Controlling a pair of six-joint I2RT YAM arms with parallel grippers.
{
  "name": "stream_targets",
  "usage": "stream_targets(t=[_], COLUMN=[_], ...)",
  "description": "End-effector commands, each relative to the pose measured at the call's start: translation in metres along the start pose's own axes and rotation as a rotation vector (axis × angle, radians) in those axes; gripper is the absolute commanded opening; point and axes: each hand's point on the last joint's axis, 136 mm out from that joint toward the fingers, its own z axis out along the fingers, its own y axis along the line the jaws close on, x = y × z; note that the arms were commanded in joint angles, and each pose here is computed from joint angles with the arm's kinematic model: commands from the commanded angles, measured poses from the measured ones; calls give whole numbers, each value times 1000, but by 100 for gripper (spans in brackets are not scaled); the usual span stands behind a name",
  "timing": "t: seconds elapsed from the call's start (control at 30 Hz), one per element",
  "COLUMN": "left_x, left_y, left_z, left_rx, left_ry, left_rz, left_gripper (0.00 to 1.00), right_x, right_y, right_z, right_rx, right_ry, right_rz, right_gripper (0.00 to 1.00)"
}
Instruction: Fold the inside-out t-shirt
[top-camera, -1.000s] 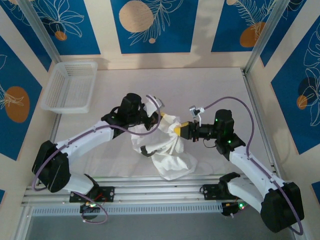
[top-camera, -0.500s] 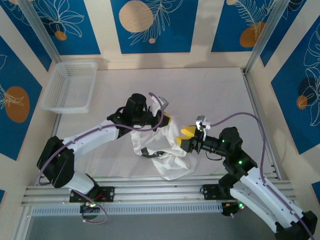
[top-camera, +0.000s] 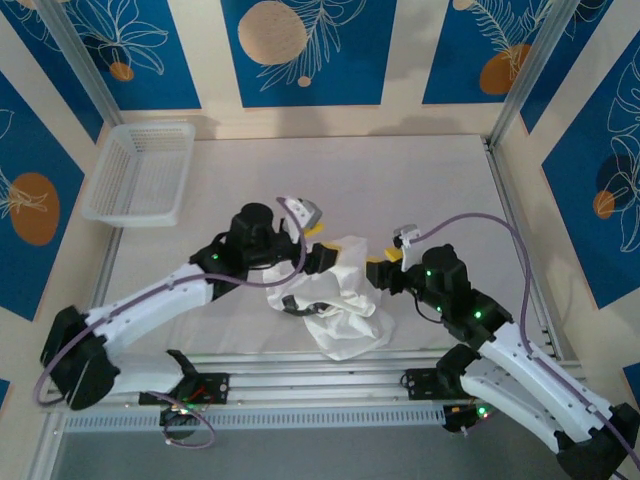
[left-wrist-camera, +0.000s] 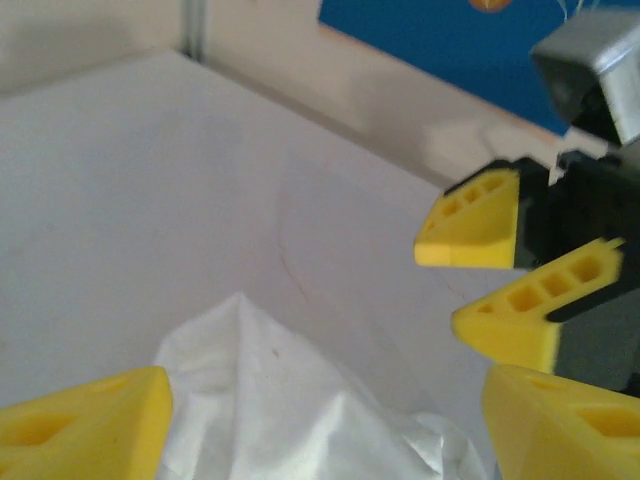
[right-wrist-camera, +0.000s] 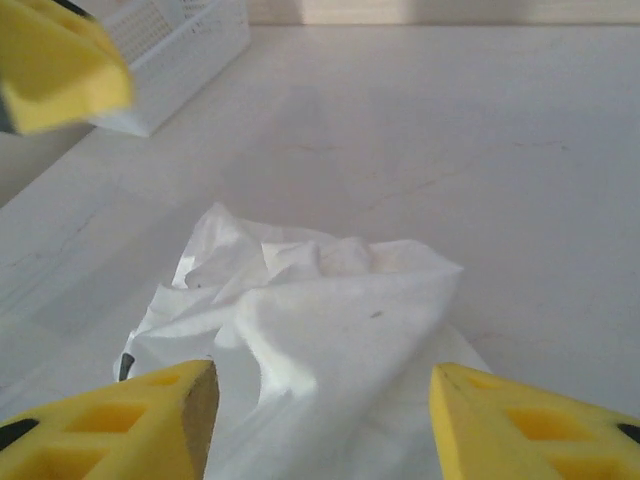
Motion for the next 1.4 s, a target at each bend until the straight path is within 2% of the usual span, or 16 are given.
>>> stream_targets(t=[0.0,0.1,0.27,0.47,0.6,0.67,0.77,0.8,0.87,1.0,1.13,1.2,1.3,1.37], left_x=[-6,16,37,49,54,56,57,58,56,55,57,59,58,57], left_y=[35,68,91,96,98,99,100,100,100,99,100,101,102,102], left_z=[-18,-27,-38,-48,-55,-55,-53,-51,-49,-46,-47,-47,-47,-47], left_rx=[-193,-321,-354,-388,-409,-414,-406,-403,-392,-379,-386,-396,-400,-399], left_ry=[-55,-20,-49,-17,4,7,9,11,8,12,16,17,13,15], left_rz=[-71,-219,-399,-412,-410,-414,-419,-422,-421,-421,-418,-416,-412,-408], left_gripper=[82,82,86,88,88,88,88,88,88,88,88,88,88,88], right_x=[-2,0,6,21,43,45,45,44,43,44,38,35,40,46], right_y=[-1,0,5,17,15,9,5,3,1,4,-1,8,29,27], right_z=[1,17,55,103,106,101,93,90,81,60,32,27,38,43], right_rx=[65,137,227,226,278,337,385,402,418,357,405,393,308,359], right_ry=[111,260,523,681,807,805,789,776,755,710,637,582,566,568], right_rz=[15,31,46,11,37,47,81,92,112,178,375,567,797,897], right_gripper=[57,58,63,69,70,70,51,39,33,45,44,43,41,43])
